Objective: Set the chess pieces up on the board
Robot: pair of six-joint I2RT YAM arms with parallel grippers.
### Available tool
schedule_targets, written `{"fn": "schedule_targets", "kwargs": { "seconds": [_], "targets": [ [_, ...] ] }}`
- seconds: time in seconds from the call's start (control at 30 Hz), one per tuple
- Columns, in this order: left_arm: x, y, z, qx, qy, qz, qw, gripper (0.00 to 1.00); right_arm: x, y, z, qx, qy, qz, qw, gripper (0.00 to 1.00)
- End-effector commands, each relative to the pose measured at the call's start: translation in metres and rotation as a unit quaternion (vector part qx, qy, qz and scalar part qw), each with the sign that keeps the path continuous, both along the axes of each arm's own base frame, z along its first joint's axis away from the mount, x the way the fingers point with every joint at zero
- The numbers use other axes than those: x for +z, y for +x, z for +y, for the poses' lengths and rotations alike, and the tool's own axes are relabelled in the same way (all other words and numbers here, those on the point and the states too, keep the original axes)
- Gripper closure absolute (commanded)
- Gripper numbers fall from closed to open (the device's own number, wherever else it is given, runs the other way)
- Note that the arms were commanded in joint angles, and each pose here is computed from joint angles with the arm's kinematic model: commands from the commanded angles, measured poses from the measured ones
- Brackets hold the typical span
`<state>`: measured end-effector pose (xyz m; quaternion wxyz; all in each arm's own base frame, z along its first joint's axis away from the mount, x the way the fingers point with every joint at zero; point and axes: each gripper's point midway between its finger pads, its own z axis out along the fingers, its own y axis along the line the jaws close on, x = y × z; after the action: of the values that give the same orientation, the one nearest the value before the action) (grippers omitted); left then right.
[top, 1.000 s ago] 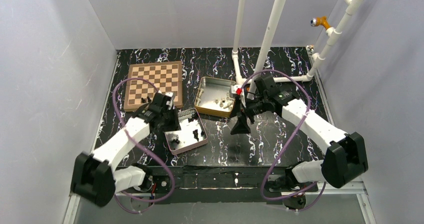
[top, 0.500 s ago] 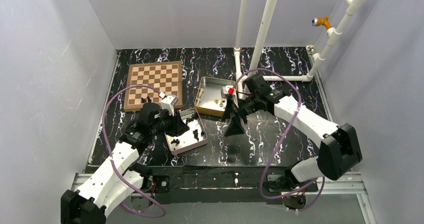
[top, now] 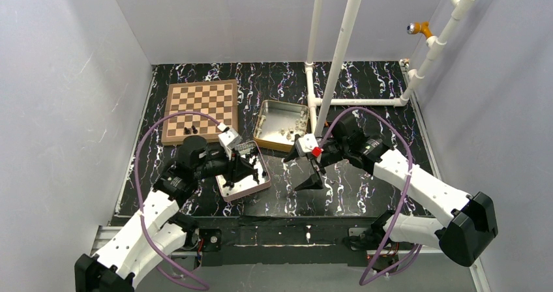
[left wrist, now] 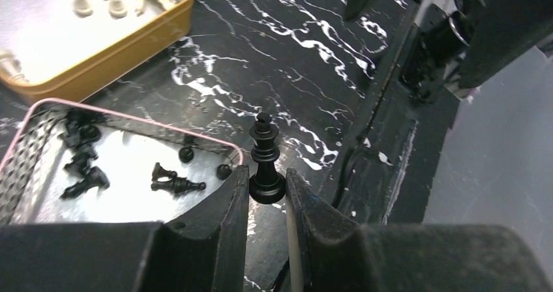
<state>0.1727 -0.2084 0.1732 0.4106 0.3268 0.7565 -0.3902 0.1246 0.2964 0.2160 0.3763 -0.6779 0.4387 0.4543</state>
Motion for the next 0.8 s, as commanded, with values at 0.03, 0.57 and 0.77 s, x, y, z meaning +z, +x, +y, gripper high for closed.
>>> {"fn": "schedule_targets", "kwargs": {
  "seconds": [0.03,0.57,0.77],
  "targets": [
    [0.032,-0.009,-0.029,-0.077,-0.018,-0.057,0.995,1.0,0.034,0.019,0.033,-0.015,0.068,-0.02,0.997,0.02],
    [0.039,-0.015,-0.057,-0.109,-0.011,-0.103,0.989,1.0,0.045,0.011,0.05,0.003,0.078,0.024,0.997,0.32],
    [0.041,-0.018,-0.058,-0.114,-0.011,-0.109,0.987,1.0,0.044,0.009,0.05,0.006,0.078,0.03,0.997,0.44]
  ]
}}
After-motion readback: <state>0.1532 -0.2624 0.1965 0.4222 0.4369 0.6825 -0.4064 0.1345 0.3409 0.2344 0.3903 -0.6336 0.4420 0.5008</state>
